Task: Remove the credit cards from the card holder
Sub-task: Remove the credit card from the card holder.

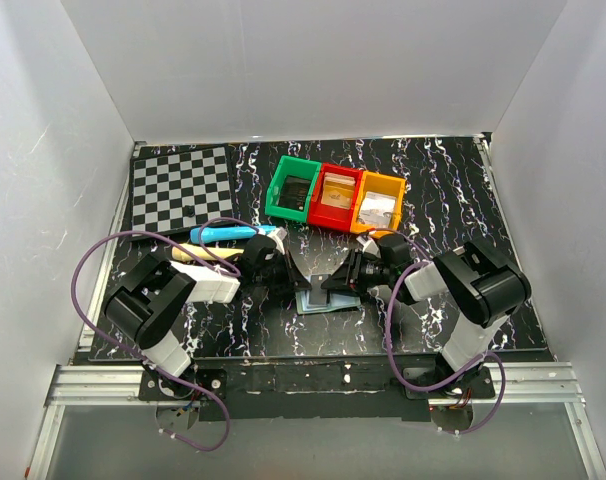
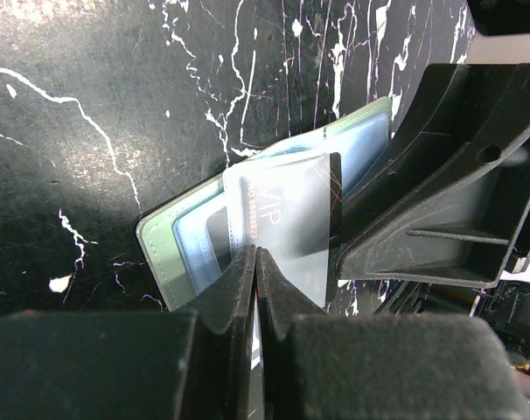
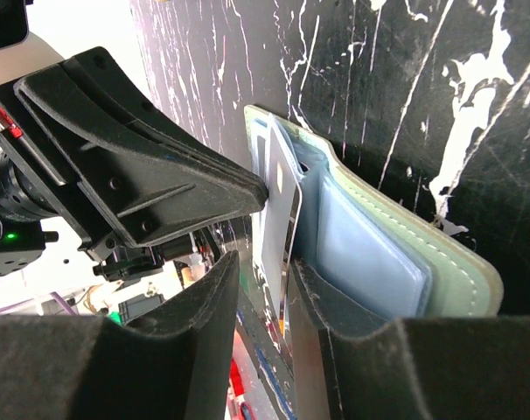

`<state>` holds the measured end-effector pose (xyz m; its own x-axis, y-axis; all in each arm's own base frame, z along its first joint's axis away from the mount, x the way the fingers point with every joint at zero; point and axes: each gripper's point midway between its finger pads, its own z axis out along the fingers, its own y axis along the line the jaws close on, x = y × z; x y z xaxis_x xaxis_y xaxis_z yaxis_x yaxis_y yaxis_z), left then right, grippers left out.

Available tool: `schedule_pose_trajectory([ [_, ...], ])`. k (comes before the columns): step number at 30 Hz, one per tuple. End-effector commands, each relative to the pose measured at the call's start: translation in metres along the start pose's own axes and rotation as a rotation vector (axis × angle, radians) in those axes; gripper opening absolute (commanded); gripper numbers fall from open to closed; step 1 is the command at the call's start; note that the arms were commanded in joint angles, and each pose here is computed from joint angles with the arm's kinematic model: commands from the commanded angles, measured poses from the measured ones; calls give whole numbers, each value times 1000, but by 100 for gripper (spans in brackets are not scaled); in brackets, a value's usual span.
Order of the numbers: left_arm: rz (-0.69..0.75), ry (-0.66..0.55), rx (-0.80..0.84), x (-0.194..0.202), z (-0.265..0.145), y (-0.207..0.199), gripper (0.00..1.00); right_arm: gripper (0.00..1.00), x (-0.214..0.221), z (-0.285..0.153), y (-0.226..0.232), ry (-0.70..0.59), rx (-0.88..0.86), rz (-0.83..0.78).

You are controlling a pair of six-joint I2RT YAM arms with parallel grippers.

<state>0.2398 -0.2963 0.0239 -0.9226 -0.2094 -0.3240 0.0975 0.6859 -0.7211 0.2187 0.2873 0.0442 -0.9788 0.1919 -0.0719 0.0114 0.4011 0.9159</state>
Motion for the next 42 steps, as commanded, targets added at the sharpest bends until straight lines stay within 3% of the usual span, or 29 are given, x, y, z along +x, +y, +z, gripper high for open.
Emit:
schedule_pose_trajectory([
  [1,-6,159,-183,53,-6,55,0,35,-14,6,28,-30,-85,-78],
  [6,-6,161,-187,54,-6,56,0,30,-12,5,28,-29,-87,-79],
  [42,-39,124,-276,48,-13,69,0,22,-7,-22,17,-29,-38,-114],
])
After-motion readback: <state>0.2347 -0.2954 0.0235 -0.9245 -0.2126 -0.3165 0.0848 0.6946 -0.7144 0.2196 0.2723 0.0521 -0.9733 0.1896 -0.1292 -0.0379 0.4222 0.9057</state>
